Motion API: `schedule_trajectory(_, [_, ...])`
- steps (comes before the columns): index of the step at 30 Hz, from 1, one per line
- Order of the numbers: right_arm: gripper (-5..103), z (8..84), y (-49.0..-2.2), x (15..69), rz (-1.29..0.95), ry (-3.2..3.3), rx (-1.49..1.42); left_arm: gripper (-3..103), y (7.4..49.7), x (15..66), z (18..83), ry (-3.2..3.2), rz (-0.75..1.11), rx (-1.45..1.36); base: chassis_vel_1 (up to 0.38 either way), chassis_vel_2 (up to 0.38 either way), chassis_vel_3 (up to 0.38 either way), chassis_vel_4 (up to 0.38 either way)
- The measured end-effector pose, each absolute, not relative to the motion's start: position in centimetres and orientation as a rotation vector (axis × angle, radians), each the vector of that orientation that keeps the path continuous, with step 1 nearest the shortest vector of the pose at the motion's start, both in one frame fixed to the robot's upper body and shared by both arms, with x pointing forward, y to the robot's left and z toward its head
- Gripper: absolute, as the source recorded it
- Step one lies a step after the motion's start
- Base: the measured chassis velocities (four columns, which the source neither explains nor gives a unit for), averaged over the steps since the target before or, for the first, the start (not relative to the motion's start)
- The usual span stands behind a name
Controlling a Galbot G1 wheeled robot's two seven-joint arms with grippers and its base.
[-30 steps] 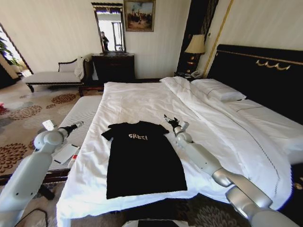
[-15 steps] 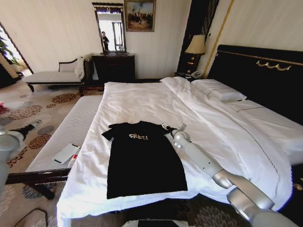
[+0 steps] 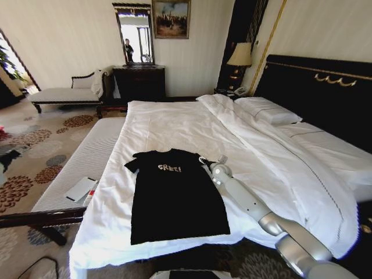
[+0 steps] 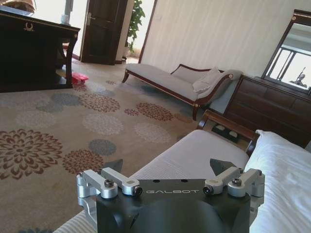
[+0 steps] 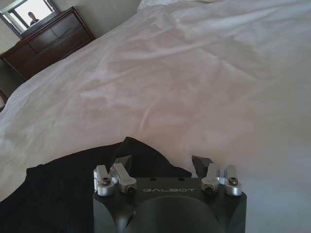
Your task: Fold the clothes on the bed.
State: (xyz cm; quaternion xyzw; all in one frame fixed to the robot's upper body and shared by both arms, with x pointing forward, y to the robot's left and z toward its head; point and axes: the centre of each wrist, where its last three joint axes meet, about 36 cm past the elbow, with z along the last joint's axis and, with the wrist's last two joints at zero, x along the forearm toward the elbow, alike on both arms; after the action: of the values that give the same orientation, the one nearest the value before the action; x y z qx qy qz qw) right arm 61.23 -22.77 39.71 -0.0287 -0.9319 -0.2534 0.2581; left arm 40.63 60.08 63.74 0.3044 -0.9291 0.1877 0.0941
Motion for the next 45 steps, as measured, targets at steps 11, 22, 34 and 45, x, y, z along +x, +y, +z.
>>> schedule_trajectory(11, [30, 39.0, -22.9, 61.2, -0.706, -2.54, -0.039, 100, 60.3, 40.4, 64.4, -2.767, 0.634, 0.865, 0.0, 0.0, 0.0, 0.0])
schedule_trajectory(22, [1, 39.9, -24.0, 61.7, -0.774, -2.648, 0.036, 100, 60.0, 40.6, 64.0, -2.762, 0.629, 0.858, 0.0, 0.0, 0.0, 0.0])
schedule_trajectory(34, [1, 41.0, -26.9, 63.2, -0.791, -2.76, 0.007, 100, 59.3, 41.1, 63.4, -2.762, 0.62, 0.841, 0.0, 0.0, 0.0, 0.0])
schedule_trajectory(45, [1, 43.0, -27.0, 67.5, -0.655, -2.833, 0.017, 100, 58.9, 41.2, 62.8, -2.754, 0.607, 0.835, 0.0, 0.0, 0.0, 0.0])
